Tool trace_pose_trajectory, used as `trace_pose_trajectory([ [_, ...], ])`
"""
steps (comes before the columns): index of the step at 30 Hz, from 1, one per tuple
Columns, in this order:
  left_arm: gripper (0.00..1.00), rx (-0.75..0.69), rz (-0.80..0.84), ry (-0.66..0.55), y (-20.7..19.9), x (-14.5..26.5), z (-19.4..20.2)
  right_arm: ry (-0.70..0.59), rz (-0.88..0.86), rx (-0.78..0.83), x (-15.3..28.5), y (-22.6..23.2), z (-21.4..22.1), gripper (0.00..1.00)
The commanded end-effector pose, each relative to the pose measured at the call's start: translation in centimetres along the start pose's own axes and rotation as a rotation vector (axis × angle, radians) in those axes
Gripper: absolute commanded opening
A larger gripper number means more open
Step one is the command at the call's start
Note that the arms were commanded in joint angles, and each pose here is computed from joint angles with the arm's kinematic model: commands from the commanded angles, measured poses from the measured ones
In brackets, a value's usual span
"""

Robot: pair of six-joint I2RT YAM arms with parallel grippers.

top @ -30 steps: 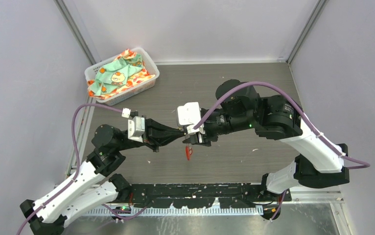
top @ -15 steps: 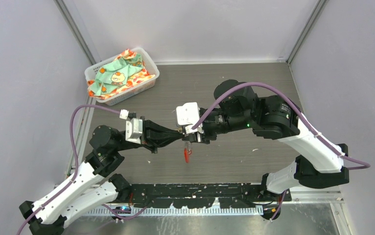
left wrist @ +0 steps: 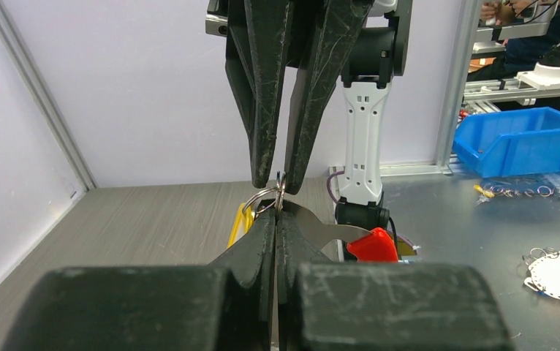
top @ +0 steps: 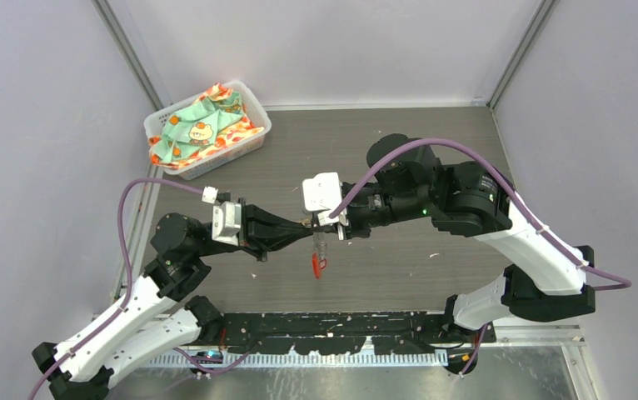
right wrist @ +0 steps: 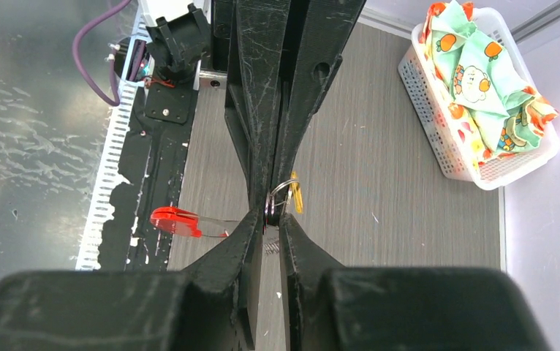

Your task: Put the keys on the keyring

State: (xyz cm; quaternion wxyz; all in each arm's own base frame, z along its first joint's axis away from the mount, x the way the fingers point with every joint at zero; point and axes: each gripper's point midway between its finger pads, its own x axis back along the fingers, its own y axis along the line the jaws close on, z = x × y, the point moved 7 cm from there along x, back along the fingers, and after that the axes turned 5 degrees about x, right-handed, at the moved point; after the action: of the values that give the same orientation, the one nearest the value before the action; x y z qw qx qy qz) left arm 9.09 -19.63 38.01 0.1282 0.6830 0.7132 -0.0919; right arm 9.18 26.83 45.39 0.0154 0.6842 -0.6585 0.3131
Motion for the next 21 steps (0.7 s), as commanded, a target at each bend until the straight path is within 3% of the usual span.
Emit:
trace_pose_trajectory([
  [1, 0.00, -0.057, 0.026, -0.068, -0.7, 0.0, -2.6, -0.063, 0.025, 0.008, 0.7, -0.4, -1.2, 0.20],
  [8, 0.00, -0.057, 0.028, -0.062, -0.7, 0.1, -2.4, -0.057, 0.020, 0.004, 0.3, -0.5, -1.1, 0.20],
  [19, 0.00, -0.051, 0.049, -0.044, -0.8, 0.0, -1.9, -0.054, 0.033, 0.000, -0.8, -0.9, -1.0, 0.04],
  [21, 0.00, -0.052, 0.050, -0.041, -0.8, 0.1, -1.8, -0.055, 0.034, -0.008, -1.0, -0.8, -0.8, 0.09],
])
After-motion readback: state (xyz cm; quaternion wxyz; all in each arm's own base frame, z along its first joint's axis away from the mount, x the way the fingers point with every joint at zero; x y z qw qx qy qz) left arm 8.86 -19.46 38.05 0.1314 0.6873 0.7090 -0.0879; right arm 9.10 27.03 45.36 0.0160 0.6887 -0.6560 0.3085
